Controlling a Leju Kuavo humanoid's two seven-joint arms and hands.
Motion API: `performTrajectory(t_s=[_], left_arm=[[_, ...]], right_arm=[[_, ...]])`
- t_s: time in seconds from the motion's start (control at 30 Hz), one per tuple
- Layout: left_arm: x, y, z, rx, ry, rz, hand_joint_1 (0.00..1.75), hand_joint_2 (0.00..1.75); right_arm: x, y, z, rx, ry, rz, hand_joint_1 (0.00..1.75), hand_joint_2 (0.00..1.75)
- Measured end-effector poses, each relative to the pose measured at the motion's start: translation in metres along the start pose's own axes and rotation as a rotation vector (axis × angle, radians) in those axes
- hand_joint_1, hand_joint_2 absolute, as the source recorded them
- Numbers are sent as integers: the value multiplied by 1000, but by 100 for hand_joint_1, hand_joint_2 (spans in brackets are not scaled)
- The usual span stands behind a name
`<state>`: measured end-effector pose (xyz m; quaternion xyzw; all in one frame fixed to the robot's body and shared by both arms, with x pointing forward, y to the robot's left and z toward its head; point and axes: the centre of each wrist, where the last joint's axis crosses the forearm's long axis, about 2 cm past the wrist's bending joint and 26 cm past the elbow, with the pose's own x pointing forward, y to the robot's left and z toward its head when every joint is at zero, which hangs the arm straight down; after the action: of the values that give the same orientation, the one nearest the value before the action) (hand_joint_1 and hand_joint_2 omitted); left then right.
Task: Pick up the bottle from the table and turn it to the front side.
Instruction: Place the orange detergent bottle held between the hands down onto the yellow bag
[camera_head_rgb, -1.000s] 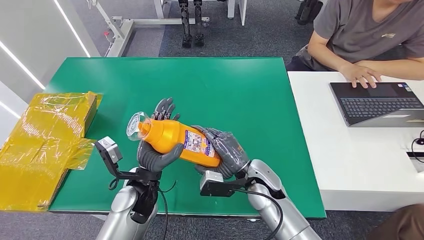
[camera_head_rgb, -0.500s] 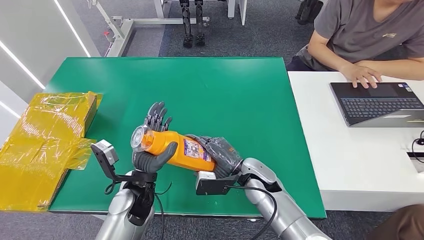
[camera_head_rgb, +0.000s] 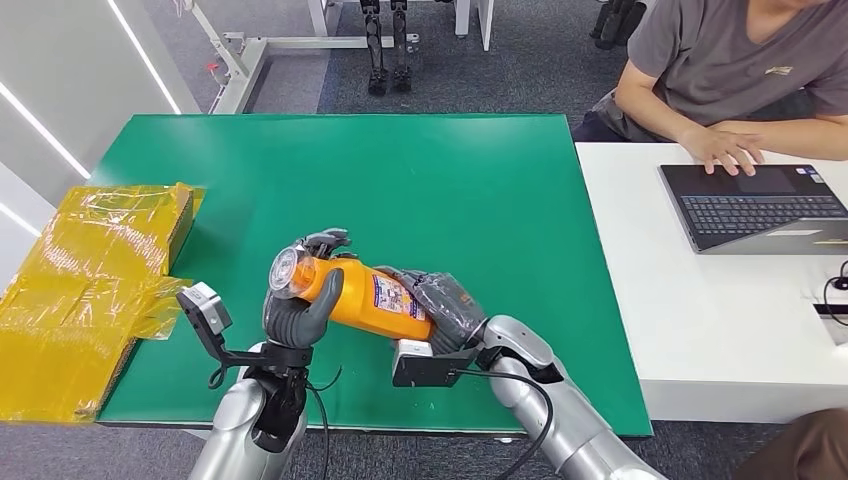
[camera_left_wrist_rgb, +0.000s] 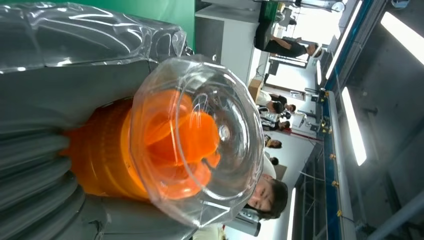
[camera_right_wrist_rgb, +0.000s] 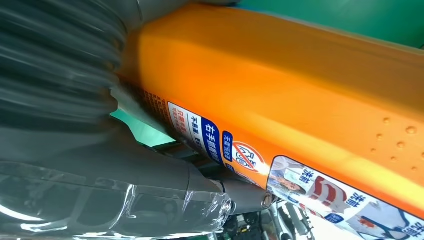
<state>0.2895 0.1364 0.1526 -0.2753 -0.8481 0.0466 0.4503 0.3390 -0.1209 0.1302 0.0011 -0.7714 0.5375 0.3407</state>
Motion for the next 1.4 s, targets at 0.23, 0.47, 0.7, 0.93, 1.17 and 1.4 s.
performTrajectory(t_s=[0.23,0.47,0.7,0.93,1.17,1.4], left_arm=[[0,1,0,-5,-2,8,175,175],[4,0,-3,-15,-24,27,175,175],[7,-3,-11,-16,-49,33,175,175],[12,-3,-17,7,-77,3,175,175],[20,6,-19,62,-105,-86,175,175],[29,17,-25,57,-111,-131,175,175]], right_arm=[[2,3,2,-26,-2,0,175,175],[8,3,4,-140,-16,11,126,175],[14,1,4,-244,-14,-22,0,175],[29,5,13,-490,-9,-176,0,175],[53,-4,24,-776,-93,-321,0,175],[77,-12,34,-951,-182,-322,0,175]])
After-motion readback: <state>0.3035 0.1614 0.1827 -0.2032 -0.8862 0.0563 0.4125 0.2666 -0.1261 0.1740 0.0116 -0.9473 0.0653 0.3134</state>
